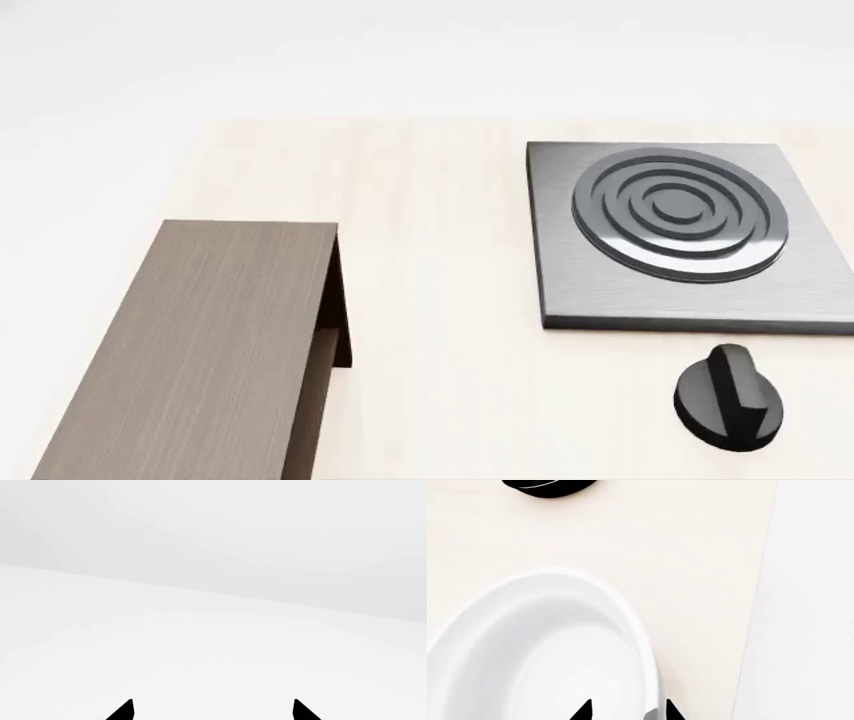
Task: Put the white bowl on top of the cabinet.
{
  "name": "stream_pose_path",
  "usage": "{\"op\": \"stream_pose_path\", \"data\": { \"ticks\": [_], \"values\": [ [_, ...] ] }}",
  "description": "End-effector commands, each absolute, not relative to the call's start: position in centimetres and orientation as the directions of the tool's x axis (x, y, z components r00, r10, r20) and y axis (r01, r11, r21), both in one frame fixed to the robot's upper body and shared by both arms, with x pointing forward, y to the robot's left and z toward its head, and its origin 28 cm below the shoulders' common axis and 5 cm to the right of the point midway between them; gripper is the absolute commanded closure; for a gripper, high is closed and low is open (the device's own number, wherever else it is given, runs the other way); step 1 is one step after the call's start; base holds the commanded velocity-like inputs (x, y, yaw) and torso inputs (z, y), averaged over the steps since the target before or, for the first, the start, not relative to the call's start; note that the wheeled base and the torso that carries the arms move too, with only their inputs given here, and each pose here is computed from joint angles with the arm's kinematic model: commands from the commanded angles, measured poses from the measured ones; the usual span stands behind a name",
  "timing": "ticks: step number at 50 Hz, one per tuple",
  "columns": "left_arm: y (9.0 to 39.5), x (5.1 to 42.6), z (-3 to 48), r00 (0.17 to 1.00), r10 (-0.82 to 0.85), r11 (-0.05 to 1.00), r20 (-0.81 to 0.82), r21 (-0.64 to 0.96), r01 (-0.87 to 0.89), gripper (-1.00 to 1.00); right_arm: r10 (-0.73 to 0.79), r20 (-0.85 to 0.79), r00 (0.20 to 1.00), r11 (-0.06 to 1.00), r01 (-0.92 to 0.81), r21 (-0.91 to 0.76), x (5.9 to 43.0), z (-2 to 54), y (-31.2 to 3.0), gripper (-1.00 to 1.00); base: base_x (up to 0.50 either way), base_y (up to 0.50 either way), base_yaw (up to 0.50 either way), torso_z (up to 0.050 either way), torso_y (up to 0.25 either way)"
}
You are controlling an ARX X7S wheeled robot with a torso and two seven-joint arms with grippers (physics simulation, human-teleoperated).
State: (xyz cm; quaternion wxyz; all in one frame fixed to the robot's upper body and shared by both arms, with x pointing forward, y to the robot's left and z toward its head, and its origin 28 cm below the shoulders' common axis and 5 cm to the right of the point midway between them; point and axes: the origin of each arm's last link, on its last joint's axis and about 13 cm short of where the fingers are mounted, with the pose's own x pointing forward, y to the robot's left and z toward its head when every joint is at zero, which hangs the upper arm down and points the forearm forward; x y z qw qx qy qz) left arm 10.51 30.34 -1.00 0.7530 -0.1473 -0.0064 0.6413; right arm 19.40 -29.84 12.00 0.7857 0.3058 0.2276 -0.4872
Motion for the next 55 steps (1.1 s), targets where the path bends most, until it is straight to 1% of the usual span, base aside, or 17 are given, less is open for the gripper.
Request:
{"op": "stream_pose_path", "data": {
  "ticks": [1,6,9,11,12,14,15,18,31,38,46,47,52,55],
  "values": [
    [30.3,10.5,-1.0,0.176,0.968,0.133,-0.179,-0.23,-0.964,-1.0,-0.575,-0.742,0.344,0.339,0.926,0.167,18.4,9.4,-29.2,1.0,0.0,0.0,0.0,0.0,0.0],
    [30.4,10.4,-1.0,0.175,0.968,0.132,-0.179,-0.231,-0.964,-1.0,-0.577,-0.74,0.345,0.333,0.927,0.173,18.3,9.6,-29.3,1.0,0.0,0.0,0.0,-0.002,0.0],
    [30.4,10.4,-1.0,0.175,0.968,0.131,-0.18,-0.232,-0.964,-1.0,-0.59,-0.729,0.346,0.298,0.933,0.202,18.0,9.9,-29.3,1.0,0.0,0.0,0.0,-0.003,0.0],
    [30.4,10.4,-1.0,0.176,0.968,0.132,-0.18,-0.231,-0.964,-1.0,-0.595,-0.728,0.341,0.295,0.935,0.197,17.9,10.0,-29.4,1.0,0.0,0.0,0.0,0.0,0.0],
    [30.4,10.4,-1.0,0.176,0.968,0.132,-0.18,-0.231,-0.964,-1.0,-0.608,-0.726,0.322,0.266,0.944,0.196,17.7,10.1,-29.5,1.0,0.0,0.0,0.0,0.0,0.0],
    [30.4,10.4,-1.0,0.176,0.968,0.132,-0.18,-0.231,-0.964,-1.0,-0.612,-0.73,0.304,0.241,0.951,0.194,17.5,10.0,-29.6,1.0,0.0,0.0,0.0,-0.005,0.0],
    [30.4,10.5,-1.0,0.176,0.968,0.133,-0.18,-0.232,-0.964,-1.0,-0.625,-0.731,0.274,0.2,0.961,0.189,17.3,9.9,-29.8,1.0,0.0,0.0,0.0,0.0,0.0],
    [30.4,10.5,-1.1,0.176,0.968,0.133,-0.18,-0.231,-0.964,-1.0,-0.628,-0.736,0.254,0.171,0.967,0.188,17.1,9.9,-29.9,1.0,0.0,0.0,0.0,0.0,0.0],
    [30.4,10.5,-1.1,0.176,0.967,0.132,-0.181,-0.231,-0.964,-1.0,-0.638,-0.729,0.25,0.154,0.968,0.196,17.4,10.3,-29.8,1.0,0.0,0.0,0.0,-0.002,0.0],
    [30.4,10.5,-1.0,0.177,0.967,0.133,-0.182,-0.233,-0.963,-1.0,-0.647,-0.704,0.291,0.178,0.956,0.231,17.3,10.9,-29.5,1.0,0.0,0.0,0.0,-0.001,0.0],
    [30.3,10.5,-1.0,0.178,0.967,0.133,-0.182,-0.234,-0.963,-1.0,-0.657,-0.65,0.382,0.255,0.924,0.286,17.9,12.8,-28.6,1.0,0.0,0.0,0.0,0.0,0.0],
    [30.3,10.5,-1.0,0.178,0.967,0.133,-0.182,-0.234,-0.963,-1.0,-0.655,-0.631,0.415,0.288,0.91,0.299,18.2,13.3,-28.3,1.0,0.0,0.0,0.0,0.0,0.0],
    [30.3,10.5,-1.0,0.178,0.967,0.133,-0.183,-0.235,-0.963,-1.0,-0.642,-0.591,0.488,0.349,0.873,0.341,18.8,14.6,-27.5,1.0,0.0,0.0,0.0,0.0,0.0],
    [30.3,10.5,-1.0,0.178,0.967,0.133,-0.183,-0.235,-0.963,-1.0,-0.64,-0.581,0.502,0.361,0.865,0.349,18.9,15.1,-27.3,1.0,0.0,0.0,0.0,0.0,0.0]
  ]
}}
